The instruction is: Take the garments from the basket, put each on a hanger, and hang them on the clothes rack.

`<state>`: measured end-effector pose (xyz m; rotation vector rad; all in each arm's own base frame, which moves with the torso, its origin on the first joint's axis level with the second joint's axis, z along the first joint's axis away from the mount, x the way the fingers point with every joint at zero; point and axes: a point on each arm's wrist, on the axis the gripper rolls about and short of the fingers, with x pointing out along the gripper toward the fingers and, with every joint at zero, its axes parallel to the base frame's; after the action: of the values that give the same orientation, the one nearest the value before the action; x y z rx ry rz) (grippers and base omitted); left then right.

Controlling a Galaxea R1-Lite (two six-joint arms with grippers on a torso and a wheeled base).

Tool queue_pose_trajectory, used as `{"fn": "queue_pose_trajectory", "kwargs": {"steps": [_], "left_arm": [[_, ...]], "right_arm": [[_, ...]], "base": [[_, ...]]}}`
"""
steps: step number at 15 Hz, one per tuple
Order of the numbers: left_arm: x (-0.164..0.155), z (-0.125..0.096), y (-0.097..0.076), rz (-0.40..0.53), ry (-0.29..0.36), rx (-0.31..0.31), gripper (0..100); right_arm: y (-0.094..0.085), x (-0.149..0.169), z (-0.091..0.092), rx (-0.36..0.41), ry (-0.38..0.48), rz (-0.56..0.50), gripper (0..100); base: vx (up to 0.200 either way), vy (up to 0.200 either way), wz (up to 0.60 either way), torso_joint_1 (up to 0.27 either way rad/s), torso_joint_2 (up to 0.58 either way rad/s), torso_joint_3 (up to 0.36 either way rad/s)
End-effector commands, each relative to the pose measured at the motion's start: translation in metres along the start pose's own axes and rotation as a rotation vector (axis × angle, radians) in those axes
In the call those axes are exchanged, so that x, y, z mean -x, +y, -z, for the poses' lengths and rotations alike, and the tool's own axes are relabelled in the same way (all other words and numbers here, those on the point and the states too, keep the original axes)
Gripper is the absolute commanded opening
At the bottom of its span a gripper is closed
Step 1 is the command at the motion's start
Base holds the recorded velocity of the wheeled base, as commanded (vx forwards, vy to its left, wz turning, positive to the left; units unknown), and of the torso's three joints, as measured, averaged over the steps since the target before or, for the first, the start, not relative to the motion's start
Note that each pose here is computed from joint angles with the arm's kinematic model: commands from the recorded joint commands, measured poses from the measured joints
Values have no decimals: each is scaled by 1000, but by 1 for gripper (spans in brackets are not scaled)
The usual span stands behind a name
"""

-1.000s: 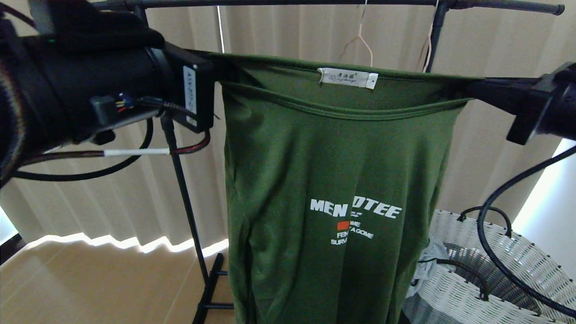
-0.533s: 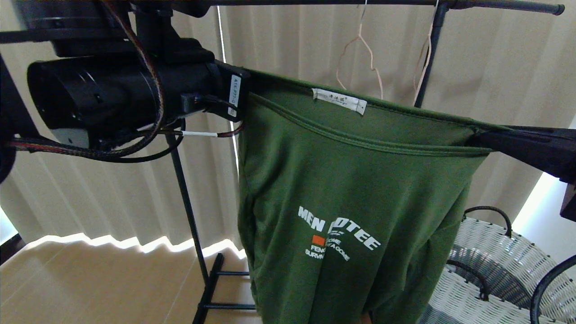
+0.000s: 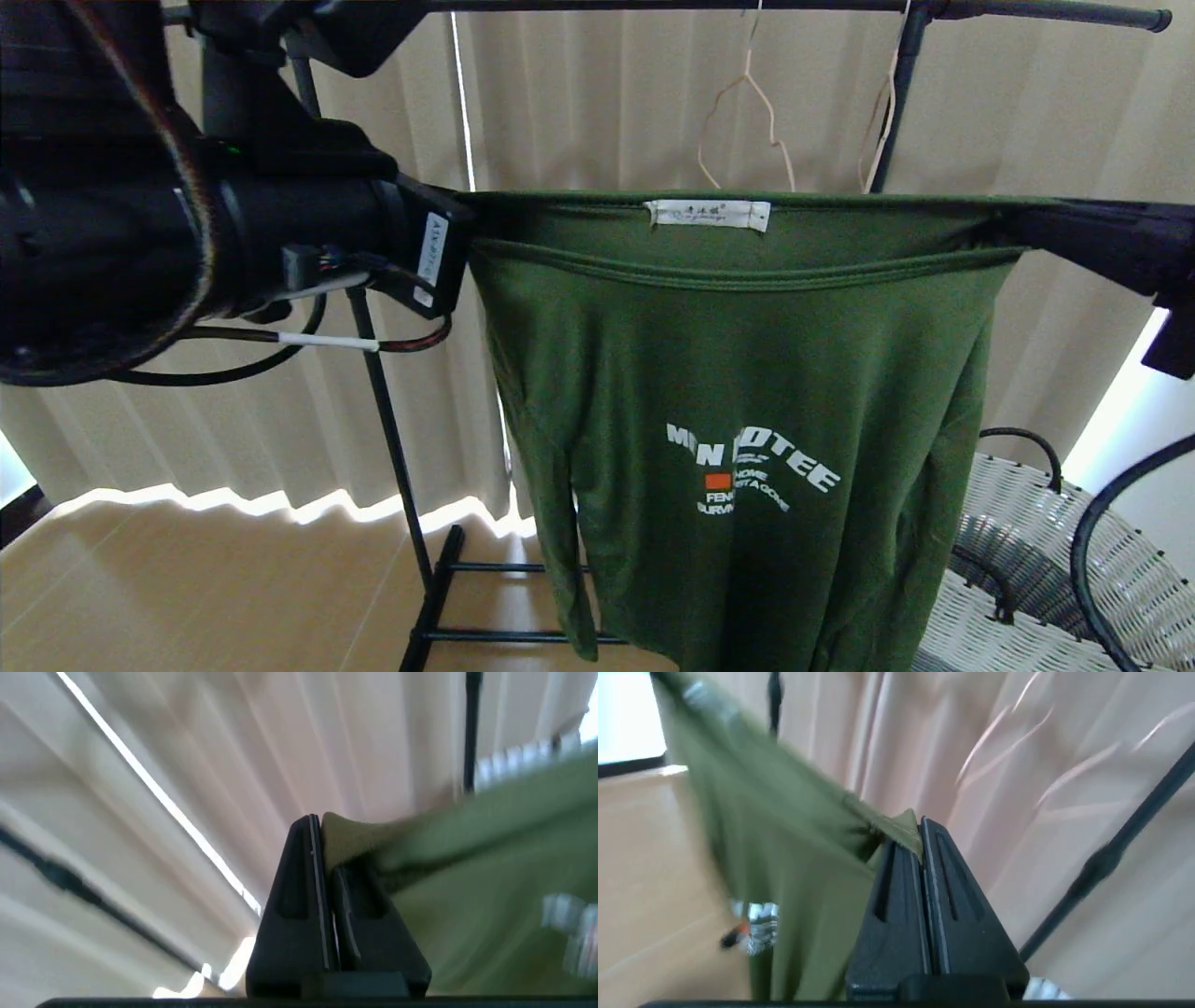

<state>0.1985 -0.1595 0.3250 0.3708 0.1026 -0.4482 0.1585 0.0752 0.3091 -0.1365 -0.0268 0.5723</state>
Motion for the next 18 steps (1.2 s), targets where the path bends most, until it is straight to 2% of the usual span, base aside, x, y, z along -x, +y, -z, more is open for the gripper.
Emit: {"fn": "queue_pose_trajectory", "kwargs": {"steps": [1, 3, 5, 12, 15, 18], "left_arm": [[30, -4, 9, -4, -30, 11, 0], [36, 6, 3, 21, -10, 23, 0], [40, 14, 0, 33, 6, 25, 0], [38, 0, 5, 3, -85, 39, 0], [32, 4, 2, 1, -66, -9, 0], [27, 5, 0, 3, -53, -21, 0]], "right_arm": [[-7, -31, -3, 2, -14, 24, 0], [-10, -46, 0, 2, -26, 41, 0], [-10, -48, 1, 1, -19, 43, 0], [-14, -44, 2, 2, -19, 66, 0], [-14, -43, 4, 1, -16, 66, 0], [-12, -35, 6, 1, -16, 66, 0]], "base": [[0, 0, 0, 0, 0, 0], [0, 0, 0, 0, 0, 0], [0, 0, 0, 0, 0, 0], [0, 0, 0, 0, 0, 0], [0, 0, 0, 0, 0, 0], [0, 0, 0, 0, 0, 0]]}}
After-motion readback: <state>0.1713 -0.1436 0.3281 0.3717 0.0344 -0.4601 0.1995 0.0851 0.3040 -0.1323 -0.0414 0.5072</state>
